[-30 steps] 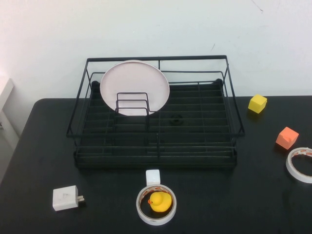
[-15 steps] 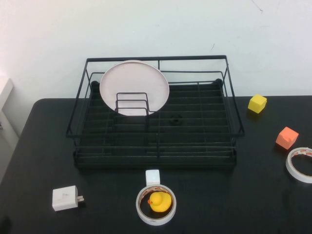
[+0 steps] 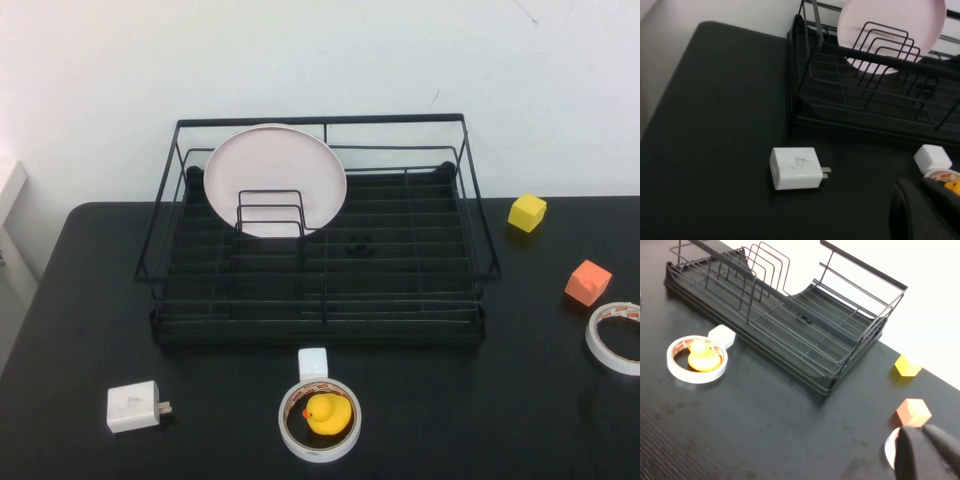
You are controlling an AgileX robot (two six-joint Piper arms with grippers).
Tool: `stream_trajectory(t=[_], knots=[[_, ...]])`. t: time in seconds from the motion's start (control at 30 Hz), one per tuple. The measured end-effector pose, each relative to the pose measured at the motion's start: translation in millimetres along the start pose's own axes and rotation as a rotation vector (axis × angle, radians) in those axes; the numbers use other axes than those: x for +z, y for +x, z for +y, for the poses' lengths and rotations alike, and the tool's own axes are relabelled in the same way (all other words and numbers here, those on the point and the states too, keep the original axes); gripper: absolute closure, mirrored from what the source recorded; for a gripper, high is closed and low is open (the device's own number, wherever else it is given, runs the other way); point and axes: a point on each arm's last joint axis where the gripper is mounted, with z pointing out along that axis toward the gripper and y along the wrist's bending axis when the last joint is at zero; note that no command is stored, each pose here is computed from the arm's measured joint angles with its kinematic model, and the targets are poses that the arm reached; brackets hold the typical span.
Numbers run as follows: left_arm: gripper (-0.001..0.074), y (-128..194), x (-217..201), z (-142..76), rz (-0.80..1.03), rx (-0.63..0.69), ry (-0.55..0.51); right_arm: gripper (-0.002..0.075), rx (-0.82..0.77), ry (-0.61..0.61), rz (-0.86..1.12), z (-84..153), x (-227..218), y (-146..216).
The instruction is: Place plate on rack
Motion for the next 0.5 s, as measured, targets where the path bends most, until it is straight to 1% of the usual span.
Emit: stream_trajectory(t=[0.1,0.27,0.5], knots=[[0.0737,-0.2,0.0,0.0,-0.002,0.050,0.000,0.0726,0.000,0.000,0.000,0.0,0.0,0.0],[0.0737,-0.2,0.0,0.1,-0.002,0.172,0.000,0.0726,0.002,-0.001,-0.001,0.1,0.0,-0.1],[0.0737,-0.2,0.0,0.1,-0.002,0.197,0.000,0.0726,0.002,-0.002,-0.001,0.2,0.0,-0.1]])
